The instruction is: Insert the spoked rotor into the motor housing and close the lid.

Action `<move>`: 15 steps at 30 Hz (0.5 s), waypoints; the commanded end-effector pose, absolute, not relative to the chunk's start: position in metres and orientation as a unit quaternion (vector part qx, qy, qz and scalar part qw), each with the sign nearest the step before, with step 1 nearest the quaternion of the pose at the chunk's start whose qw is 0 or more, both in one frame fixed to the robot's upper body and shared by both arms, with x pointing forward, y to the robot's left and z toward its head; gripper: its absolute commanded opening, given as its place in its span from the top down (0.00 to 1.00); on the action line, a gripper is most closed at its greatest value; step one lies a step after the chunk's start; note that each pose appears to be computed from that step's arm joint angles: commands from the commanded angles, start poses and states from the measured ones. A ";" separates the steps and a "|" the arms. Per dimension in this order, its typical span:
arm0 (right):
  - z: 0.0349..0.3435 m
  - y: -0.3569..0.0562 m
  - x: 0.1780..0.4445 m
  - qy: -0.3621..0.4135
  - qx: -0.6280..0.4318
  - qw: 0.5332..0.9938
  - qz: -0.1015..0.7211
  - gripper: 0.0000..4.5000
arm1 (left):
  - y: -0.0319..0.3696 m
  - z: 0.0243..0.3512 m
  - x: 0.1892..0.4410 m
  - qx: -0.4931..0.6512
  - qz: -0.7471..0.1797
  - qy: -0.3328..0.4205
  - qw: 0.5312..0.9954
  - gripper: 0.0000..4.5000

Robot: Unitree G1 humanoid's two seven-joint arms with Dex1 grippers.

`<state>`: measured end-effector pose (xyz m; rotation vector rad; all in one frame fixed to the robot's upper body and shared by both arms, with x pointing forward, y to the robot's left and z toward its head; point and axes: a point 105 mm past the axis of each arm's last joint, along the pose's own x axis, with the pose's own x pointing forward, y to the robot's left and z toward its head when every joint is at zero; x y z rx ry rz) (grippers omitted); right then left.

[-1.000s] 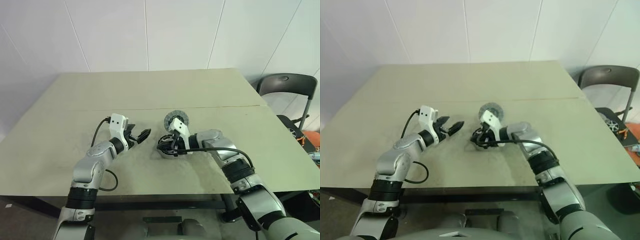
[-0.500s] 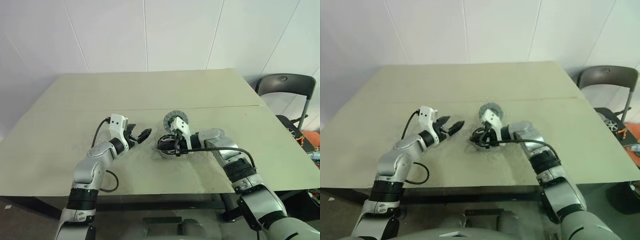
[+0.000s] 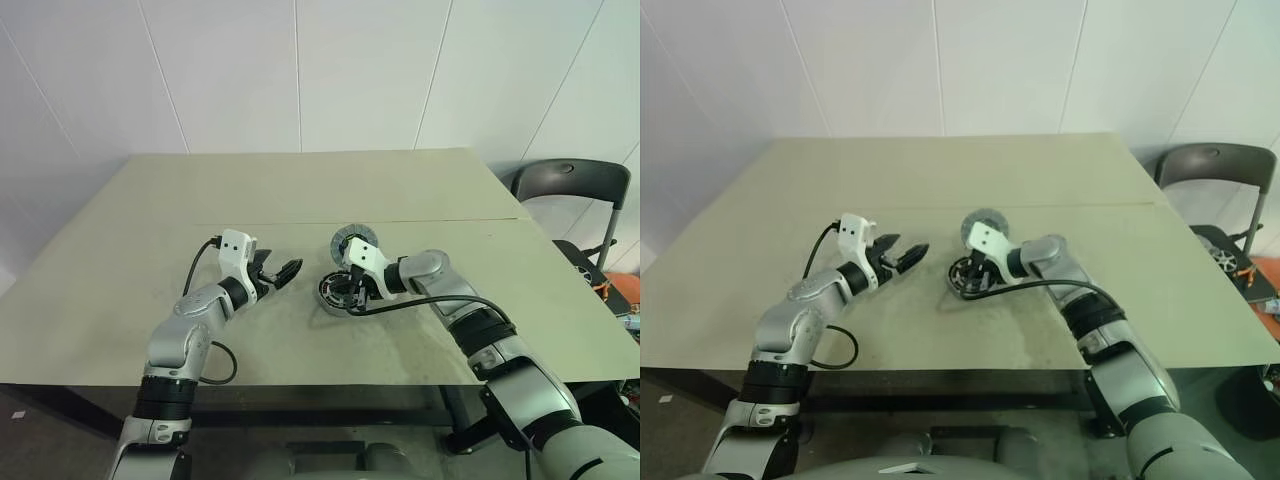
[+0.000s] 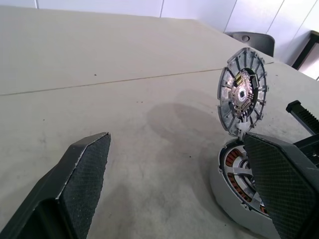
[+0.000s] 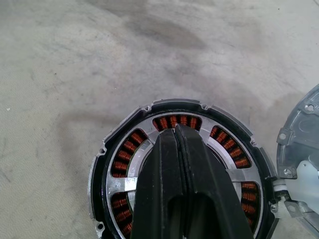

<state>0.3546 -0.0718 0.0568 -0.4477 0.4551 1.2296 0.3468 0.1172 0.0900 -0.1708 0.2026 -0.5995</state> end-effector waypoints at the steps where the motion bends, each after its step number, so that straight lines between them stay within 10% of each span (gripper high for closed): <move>1: 0.052 -0.073 0.346 0.228 -0.145 0.768 0.580 1.00 | 0.114 0.110 0.343 -0.071 -0.319 0.056 0.943 0.00; 15: 0.203 -0.099 0.374 0.028 0.004 0.799 0.601 1.00 | 0.112 0.109 0.323 0.003 -0.381 0.036 0.924 0.00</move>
